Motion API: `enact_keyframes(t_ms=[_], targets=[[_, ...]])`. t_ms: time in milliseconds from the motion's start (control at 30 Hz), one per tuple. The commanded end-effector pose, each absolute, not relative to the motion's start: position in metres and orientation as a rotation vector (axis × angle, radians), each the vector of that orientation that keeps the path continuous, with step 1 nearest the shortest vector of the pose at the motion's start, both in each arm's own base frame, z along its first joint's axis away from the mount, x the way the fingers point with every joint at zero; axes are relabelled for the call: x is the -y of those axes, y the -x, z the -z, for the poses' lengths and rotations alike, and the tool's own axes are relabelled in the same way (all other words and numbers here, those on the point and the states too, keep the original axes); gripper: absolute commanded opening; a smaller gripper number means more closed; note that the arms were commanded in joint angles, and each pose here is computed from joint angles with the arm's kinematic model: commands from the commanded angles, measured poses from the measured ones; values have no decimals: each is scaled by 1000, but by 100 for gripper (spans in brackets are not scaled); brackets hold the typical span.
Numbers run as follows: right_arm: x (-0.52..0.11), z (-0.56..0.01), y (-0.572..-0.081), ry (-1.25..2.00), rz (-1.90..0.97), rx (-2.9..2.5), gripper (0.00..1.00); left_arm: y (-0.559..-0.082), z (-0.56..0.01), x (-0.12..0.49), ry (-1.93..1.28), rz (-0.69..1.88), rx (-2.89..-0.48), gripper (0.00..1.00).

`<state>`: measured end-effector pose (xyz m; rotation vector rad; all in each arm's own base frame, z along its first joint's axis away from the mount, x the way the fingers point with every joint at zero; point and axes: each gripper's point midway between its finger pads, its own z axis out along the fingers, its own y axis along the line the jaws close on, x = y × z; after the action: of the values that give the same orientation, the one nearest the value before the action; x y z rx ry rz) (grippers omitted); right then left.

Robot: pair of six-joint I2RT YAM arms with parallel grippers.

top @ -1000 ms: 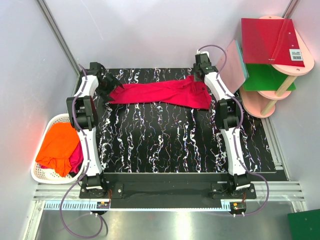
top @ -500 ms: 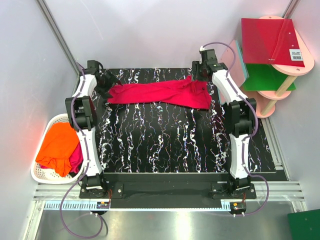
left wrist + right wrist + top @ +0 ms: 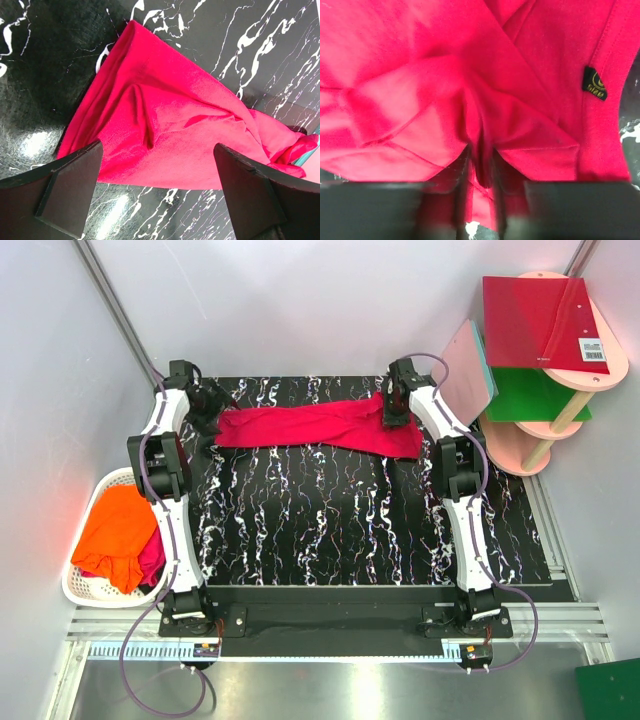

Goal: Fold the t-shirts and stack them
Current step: Fold the other side of the tshirt into a rectangle

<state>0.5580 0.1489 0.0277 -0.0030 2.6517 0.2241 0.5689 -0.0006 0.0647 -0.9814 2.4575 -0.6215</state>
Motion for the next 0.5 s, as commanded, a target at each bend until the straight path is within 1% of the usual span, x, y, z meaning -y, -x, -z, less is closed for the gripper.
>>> enact_keyframes(t_ms=[0,33,100,333,467], targets=[[-155,-78,-575,9,-243,-2538,13,-579,-111,-2,917,640,-2361,99],[-154,-83,-577,7,-231,-2526,11,-579,-111,-1,918,641,-2363,99],[-152,-92,-580,7,-217,-2503,9,-580,-112,-1,916,641,-2361,99],[-142,-118,-596,-16,-141,-2418,11,-593,-112,-5,893,623,-2336,99],[-134,-126,-607,-47,-108,-2377,13,-603,-116,0,888,678,-2309,99]])
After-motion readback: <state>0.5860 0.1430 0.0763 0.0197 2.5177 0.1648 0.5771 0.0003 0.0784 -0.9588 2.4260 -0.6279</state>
